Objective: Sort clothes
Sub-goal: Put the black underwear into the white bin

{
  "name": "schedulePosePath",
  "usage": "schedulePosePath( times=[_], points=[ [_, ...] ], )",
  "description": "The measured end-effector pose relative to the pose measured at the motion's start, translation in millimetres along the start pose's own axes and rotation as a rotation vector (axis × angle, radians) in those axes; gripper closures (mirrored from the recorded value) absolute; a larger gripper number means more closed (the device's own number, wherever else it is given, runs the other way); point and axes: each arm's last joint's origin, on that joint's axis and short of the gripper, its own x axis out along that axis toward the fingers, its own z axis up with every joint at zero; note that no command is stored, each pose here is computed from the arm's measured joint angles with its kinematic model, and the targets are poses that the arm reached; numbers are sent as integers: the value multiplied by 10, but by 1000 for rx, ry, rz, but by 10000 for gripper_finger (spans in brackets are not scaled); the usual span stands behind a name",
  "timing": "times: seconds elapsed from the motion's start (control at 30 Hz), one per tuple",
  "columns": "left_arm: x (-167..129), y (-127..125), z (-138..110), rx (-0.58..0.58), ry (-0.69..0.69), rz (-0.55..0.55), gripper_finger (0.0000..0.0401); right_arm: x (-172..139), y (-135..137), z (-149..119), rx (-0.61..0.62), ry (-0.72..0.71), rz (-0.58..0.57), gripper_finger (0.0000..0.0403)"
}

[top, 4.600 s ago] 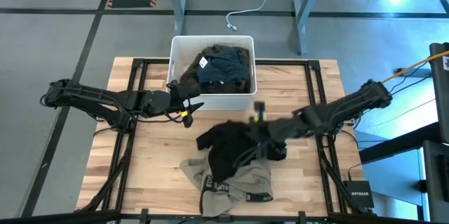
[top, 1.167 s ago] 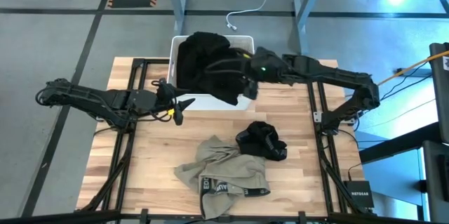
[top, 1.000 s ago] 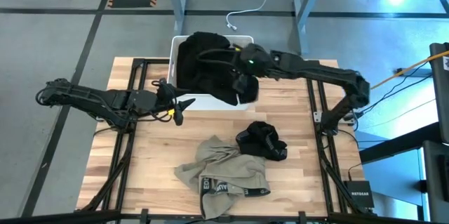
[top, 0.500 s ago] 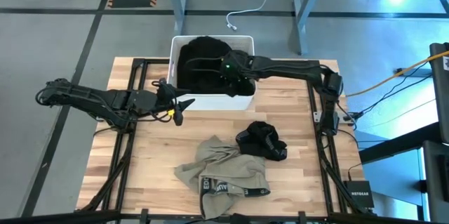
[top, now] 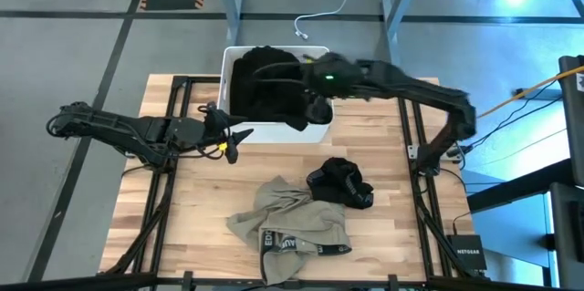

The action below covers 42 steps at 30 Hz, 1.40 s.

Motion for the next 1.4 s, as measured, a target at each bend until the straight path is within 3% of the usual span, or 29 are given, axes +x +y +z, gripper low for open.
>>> schedulePosePath(
  times=[0.17,0.4,0.57,0.73,0.9,1.13,1.4],
  points=[
    [0,0,-1,1,1,0,213,-729,231,-9,8,-89,83,139],
    [0,1,-4,2,3,1,213,-999,771,-376,-50,158,207,139],
    [0,0,-3,-7,3,0,213,-839,1248,-744,-141,283,248,139],
    [0,1,-4,-12,3,1,213,-551,1655,-1289,-216,409,302,139],
    [0,1,-3,-11,3,1,213,-312,2015,-1830,-307,426,358,139],
    [2,3,0,-14,1,2,213,-55,2089,-2324,-376,432,276,139],
    [4,7,0,-24,1,4,213,352,2019,-2570,-249,331,271,139]
  ],
)
